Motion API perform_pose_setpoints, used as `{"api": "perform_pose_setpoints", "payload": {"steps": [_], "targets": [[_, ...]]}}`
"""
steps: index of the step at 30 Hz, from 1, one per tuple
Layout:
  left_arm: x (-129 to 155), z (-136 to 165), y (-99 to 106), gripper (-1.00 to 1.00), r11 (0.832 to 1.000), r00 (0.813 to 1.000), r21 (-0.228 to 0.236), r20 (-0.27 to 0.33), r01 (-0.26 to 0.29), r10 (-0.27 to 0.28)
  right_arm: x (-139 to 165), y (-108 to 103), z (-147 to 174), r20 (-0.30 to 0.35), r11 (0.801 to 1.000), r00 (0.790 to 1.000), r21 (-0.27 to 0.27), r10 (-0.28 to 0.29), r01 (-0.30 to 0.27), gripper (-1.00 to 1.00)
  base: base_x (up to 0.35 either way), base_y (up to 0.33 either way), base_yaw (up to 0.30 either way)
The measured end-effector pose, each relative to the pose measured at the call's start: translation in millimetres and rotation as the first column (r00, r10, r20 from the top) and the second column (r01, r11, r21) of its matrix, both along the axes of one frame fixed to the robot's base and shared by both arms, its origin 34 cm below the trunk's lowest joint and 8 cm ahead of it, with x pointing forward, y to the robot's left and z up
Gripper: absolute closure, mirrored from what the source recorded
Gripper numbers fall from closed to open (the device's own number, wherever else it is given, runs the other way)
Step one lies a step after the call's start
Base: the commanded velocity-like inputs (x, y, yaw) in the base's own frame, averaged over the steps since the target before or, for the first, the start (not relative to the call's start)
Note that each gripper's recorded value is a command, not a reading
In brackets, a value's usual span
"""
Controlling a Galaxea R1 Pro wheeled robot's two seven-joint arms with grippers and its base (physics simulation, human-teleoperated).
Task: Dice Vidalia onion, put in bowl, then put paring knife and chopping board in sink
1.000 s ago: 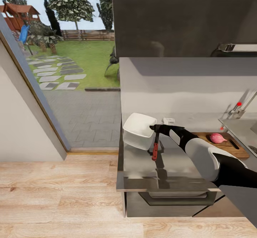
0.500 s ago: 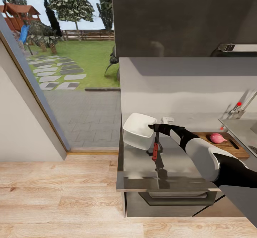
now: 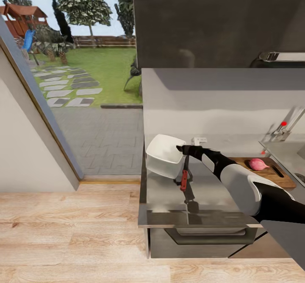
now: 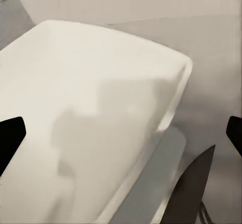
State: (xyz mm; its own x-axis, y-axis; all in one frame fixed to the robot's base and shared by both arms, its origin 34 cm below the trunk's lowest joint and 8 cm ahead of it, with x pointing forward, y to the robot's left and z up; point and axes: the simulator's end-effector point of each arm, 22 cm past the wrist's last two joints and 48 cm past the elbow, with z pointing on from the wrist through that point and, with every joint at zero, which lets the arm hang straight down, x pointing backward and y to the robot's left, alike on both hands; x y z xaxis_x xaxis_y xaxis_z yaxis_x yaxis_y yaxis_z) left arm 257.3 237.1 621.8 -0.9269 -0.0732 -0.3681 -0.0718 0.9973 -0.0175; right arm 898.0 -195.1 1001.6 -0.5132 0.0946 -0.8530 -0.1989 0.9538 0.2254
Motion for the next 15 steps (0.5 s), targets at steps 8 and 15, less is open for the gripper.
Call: {"api": "perform_pose_setpoints", "payload": {"steps": [8, 15], "targets": [[-0.2, 0.0, 0.7, -1.00, 1.000, 1.000, 0.001, 0.000, 0.000, 0.000, -0.8, 5.3, 3.3, 0.014, 0.999, 0.999, 0.015, 0.030, -0.030, -1.00, 0.000, 0.000, 0.000], [-0.3, 0.0, 1.2, -1.00, 1.000, 1.000, 0.001, 0.000, -0.001, 0.001, 1.3, 2.9, 8.1, 0.042, 0.999, 0.999, 0.017, 0.035, -0.036, -1.00, 0.000, 0.000, 0.000]]}}
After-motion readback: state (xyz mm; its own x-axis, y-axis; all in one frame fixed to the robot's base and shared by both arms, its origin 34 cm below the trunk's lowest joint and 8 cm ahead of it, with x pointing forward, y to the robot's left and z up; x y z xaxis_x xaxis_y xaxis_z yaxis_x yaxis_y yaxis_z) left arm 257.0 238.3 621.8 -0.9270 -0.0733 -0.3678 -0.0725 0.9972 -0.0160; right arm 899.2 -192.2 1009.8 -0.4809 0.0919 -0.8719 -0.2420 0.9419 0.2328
